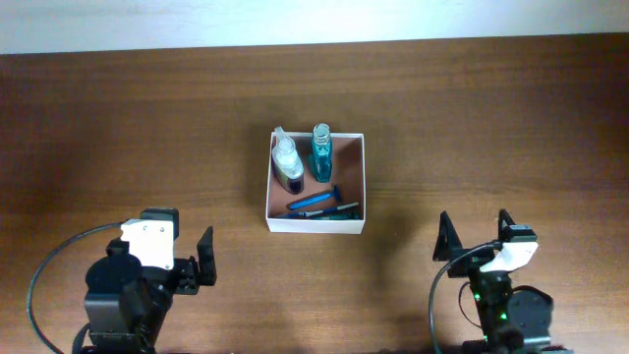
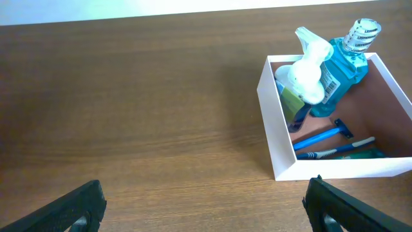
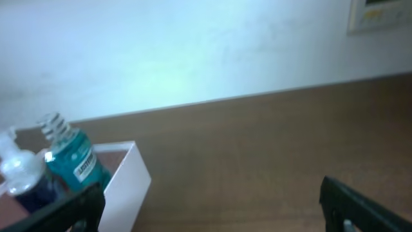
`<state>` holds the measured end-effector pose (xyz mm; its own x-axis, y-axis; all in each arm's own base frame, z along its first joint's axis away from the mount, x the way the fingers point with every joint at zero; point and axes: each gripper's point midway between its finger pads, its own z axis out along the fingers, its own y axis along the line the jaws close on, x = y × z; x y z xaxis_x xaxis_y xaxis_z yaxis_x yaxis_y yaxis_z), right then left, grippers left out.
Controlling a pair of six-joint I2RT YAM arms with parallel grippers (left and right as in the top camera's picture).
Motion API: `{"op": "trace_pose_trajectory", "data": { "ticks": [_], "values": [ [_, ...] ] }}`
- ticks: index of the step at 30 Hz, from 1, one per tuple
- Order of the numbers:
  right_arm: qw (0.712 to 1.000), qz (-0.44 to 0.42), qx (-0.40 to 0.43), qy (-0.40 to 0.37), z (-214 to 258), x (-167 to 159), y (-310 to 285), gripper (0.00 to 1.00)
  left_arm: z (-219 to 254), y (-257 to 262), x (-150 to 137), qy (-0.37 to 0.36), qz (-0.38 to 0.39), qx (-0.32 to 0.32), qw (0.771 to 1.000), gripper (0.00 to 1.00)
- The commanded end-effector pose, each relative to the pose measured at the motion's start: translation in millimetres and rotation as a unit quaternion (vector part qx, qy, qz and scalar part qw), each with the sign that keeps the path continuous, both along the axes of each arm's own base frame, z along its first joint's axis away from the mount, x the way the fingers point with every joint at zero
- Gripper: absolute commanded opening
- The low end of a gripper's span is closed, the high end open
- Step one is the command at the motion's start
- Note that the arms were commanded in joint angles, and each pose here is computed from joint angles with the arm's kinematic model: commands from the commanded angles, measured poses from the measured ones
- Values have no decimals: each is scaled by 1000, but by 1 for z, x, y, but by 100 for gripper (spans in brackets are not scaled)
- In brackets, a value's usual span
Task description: Pack container
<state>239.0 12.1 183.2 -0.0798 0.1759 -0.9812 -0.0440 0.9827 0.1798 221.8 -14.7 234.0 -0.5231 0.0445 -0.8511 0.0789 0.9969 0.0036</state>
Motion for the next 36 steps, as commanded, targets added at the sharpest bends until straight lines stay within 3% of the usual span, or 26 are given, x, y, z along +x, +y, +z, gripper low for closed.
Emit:
{"op": "trace_pose_trajectory", "data": {
  "ticks": [1,10,14,18,36],
  "values": [
    [1000,6,-10,13,-27,5,2,99,0,-1,0,-1,0,-7,1000,100],
    [1000,5,-21,1,-26,6,2,99,0,-1,0,-1,0,-7,1000,100],
    [999,-41,-26,2,-27,7,-14,99,0,-1,0,-1,0,-7,1000,100],
    [997,-11,-76,1,-28,7,-5,99,0,-1,0,-1,0,-7,1000,100],
    [996,25,-90,-6,-26,6,7,99,0,-1,0,-1,0,-7,1000,100]
  ]
}}
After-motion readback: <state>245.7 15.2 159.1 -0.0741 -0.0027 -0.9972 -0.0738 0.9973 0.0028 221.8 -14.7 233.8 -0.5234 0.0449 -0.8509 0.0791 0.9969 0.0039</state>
